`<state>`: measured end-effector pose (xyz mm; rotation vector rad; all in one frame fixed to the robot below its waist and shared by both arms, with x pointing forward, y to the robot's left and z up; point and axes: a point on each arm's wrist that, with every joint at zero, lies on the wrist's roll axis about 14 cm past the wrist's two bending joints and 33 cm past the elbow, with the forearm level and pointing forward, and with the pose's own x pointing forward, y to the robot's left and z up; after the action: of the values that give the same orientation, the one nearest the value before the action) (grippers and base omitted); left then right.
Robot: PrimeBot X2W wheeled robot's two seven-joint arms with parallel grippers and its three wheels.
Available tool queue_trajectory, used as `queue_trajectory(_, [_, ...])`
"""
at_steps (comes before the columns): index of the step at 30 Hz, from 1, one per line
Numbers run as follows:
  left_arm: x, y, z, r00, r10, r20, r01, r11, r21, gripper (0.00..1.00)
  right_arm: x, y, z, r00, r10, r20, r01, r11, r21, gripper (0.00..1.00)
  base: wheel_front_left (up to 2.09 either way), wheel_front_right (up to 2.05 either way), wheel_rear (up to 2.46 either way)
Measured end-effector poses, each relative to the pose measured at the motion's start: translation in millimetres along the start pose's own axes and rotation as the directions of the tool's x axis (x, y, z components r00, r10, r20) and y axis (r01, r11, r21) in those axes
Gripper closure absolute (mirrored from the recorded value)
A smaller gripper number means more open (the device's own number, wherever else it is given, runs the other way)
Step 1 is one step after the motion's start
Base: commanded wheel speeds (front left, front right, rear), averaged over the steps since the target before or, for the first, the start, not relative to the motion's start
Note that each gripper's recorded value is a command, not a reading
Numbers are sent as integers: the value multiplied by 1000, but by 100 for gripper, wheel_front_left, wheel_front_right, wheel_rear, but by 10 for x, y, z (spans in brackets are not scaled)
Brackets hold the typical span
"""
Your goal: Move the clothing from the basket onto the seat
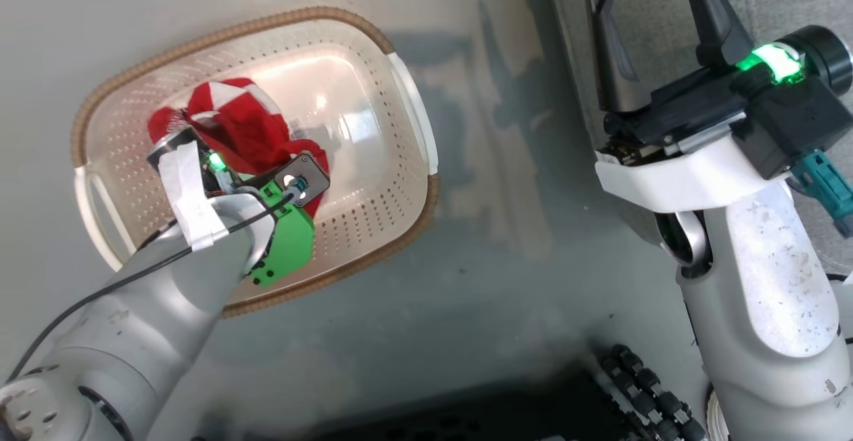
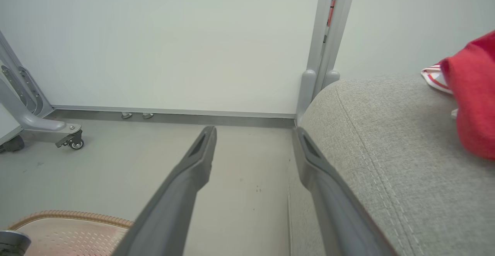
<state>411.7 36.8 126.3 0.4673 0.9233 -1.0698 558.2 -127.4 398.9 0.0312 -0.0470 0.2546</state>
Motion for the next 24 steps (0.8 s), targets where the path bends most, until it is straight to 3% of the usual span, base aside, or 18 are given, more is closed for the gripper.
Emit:
queue_trajectory(15, [-736, -96, 964, 954, 111, 278, -92, 993, -79, 100, -321, 63, 559, 999, -30, 30, 30, 1000, 7, 0, 0, 0, 0])
queue_trajectory(24, [-1449, -57, 1597, 837, 247, 489, -182, 967, -177, 100, -612, 161, 867, 998, -38, 51, 37, 999, 19, 0, 0, 0, 0])
